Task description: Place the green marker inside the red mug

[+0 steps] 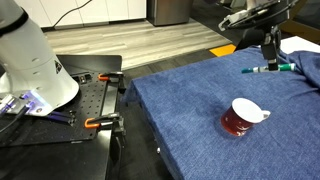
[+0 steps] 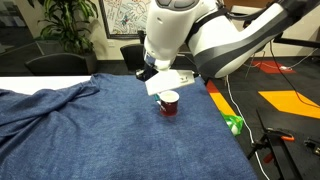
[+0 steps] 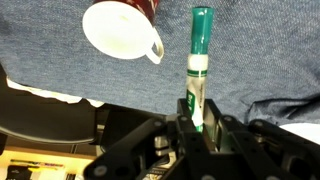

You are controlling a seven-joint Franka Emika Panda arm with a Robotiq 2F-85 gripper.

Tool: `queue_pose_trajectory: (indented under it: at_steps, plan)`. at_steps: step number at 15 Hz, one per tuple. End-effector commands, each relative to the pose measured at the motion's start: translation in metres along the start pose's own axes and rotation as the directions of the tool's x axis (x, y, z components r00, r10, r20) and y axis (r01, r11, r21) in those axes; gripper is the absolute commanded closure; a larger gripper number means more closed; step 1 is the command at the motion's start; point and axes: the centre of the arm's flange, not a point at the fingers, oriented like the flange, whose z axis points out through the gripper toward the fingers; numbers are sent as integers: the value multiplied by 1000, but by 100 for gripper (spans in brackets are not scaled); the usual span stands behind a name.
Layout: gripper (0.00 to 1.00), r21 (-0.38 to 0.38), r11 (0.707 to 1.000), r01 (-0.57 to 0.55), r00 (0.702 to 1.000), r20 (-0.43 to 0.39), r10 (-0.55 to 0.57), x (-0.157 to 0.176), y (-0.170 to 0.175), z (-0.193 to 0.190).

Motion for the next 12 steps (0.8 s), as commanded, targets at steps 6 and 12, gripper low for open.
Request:
queue_pose_trajectory:
  at_steps: [6,12]
  plan:
    - [95,-66,983,-172,948,-284,147,-15,0,3]
    - [95,-161,942,-293,876,-441,197,-38,0,7]
